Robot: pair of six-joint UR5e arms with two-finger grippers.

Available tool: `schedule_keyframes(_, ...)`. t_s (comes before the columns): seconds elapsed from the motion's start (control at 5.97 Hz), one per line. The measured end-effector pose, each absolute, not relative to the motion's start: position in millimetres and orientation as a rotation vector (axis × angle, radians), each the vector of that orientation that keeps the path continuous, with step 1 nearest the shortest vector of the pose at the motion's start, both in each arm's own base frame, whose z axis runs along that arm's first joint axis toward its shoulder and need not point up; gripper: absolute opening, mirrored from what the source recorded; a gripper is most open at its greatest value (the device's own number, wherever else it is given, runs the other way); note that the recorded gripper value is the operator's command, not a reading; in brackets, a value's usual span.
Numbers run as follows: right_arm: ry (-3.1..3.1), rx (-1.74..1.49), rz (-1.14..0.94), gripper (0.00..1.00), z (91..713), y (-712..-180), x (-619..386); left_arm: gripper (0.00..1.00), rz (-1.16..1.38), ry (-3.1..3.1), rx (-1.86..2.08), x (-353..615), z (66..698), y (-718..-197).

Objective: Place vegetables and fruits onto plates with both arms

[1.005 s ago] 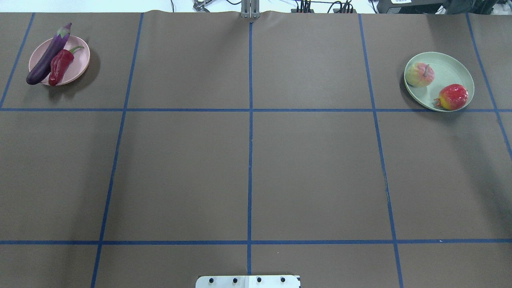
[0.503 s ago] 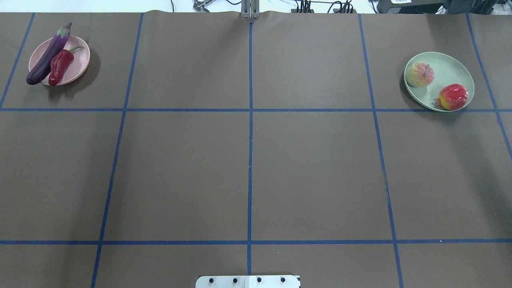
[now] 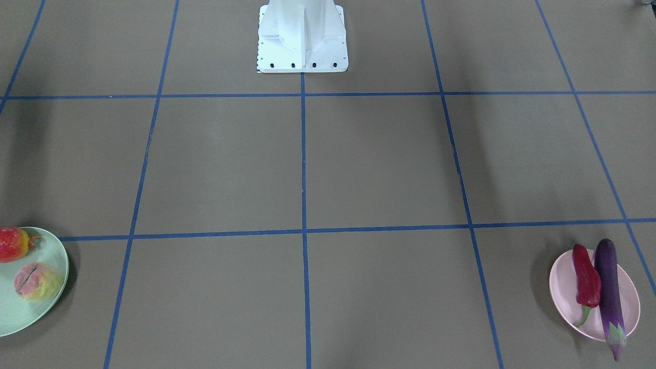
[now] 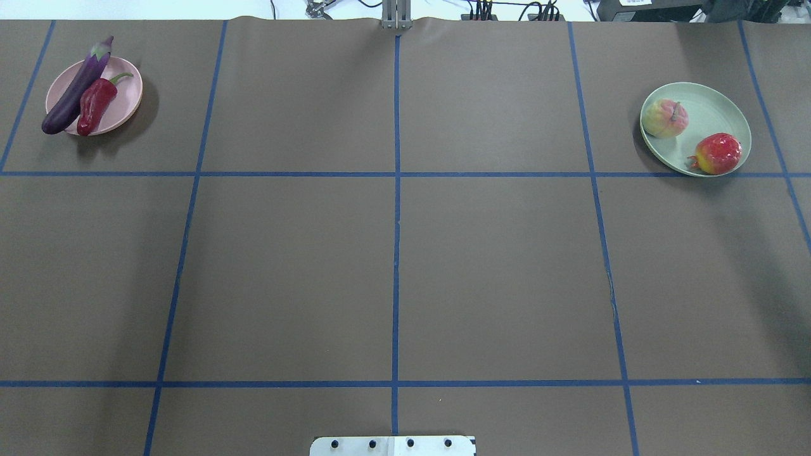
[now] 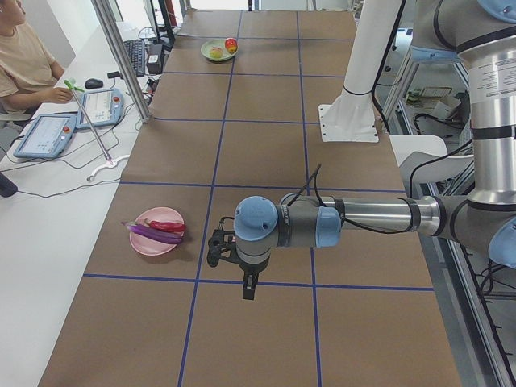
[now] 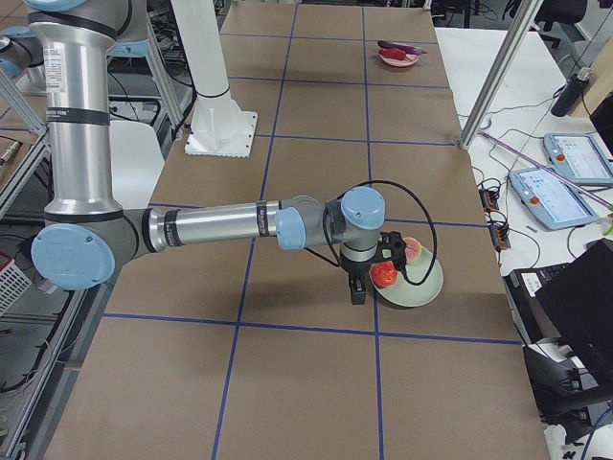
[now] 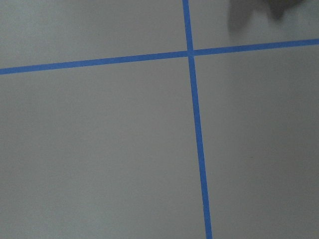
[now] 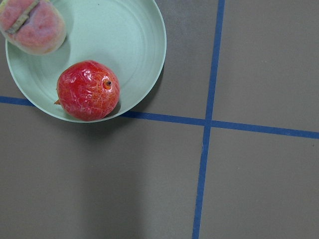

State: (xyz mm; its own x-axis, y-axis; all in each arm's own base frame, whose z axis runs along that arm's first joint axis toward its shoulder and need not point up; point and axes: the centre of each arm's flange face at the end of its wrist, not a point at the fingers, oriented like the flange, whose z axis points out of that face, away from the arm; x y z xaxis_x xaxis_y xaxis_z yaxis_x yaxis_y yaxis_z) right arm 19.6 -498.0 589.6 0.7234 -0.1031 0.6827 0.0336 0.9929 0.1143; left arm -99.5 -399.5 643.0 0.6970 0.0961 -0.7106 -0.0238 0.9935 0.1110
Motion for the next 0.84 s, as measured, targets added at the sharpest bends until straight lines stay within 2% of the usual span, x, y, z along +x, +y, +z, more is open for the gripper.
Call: schedule_keyframes(0.84, -0.759, 0.093, -0.076, 1.00, 590.4, -498.0, 18.8, 1.00, 0.066, 0.797, 0.092, -99.5, 645.1, -399.2)
